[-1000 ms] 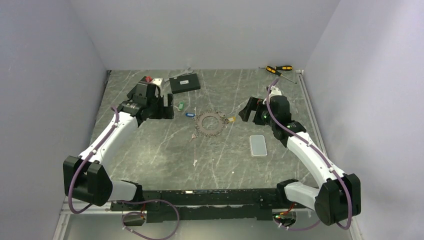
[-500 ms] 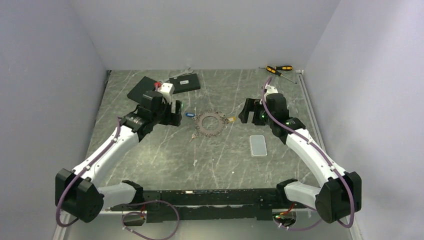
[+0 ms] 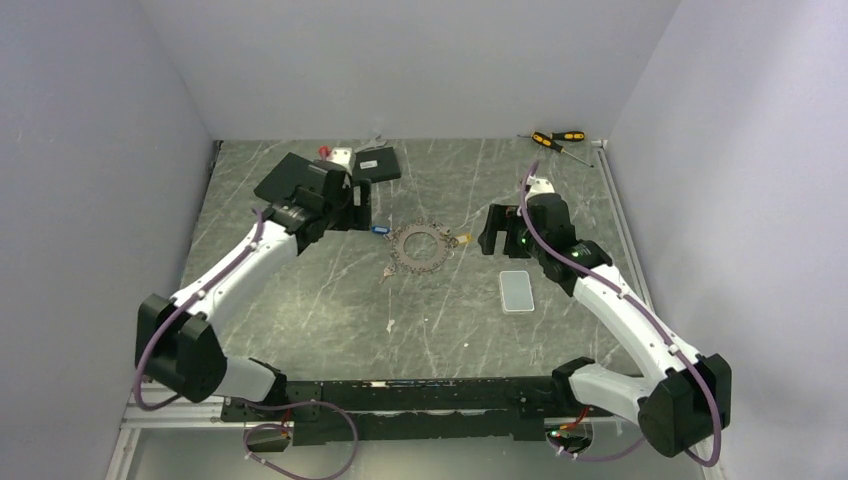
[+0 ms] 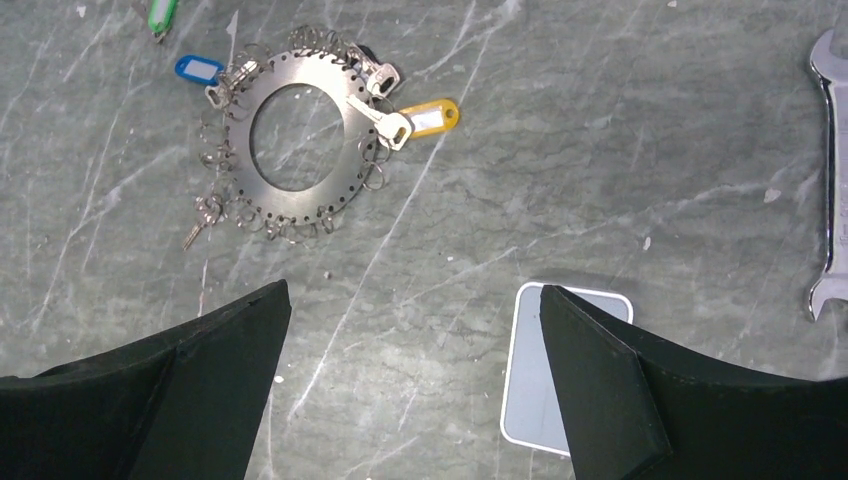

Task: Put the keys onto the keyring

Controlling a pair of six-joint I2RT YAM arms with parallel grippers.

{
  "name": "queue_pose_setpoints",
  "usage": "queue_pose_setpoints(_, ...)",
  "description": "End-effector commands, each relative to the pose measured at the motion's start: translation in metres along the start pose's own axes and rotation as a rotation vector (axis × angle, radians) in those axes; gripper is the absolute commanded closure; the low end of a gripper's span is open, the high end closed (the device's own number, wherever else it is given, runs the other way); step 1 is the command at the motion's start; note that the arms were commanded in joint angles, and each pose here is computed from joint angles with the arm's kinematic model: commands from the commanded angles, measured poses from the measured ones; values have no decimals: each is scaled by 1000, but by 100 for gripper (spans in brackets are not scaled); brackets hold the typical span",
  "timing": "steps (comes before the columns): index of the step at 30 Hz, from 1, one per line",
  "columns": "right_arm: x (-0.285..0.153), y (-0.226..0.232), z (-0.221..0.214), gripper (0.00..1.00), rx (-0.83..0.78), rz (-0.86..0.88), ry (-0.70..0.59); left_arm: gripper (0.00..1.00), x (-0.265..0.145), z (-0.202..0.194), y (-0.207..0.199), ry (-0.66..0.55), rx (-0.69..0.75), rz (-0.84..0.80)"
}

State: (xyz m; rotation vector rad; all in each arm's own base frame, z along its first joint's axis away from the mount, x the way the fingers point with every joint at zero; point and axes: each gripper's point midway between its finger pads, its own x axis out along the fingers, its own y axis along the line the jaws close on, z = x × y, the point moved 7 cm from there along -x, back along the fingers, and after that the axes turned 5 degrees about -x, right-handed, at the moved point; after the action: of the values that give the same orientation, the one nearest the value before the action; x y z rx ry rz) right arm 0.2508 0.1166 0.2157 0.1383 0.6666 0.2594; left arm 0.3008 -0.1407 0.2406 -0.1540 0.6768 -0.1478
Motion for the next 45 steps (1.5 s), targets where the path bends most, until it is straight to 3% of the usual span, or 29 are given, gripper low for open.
queue_pose_setpoints(1,-9,0,-2,0,10,1,-28,12,7,-32,-22,131,-136,-5)
queue_pose_setpoints(11,-31,-10,-3,1,25,-79,-54,22,15,-77,-78,235,-77,-7)
queue_pose_setpoints(18,-58,-8,10,1,66,-63,-146,33,32,-102,-108,302,-86,-29)
queue_pose_setpoints(23,-60,-11,2,0,64,-75,-134,40,42,-109,-125,322,-116,9)
queue_pose_setpoints(35,-60,-7,-3,0,57,-35,-114,56,73,-126,-131,313,-215,112)
queue_pose_setpoints(45,-58,-4,-2,1,50,-13,-99,63,89,-132,-130,286,-216,150)
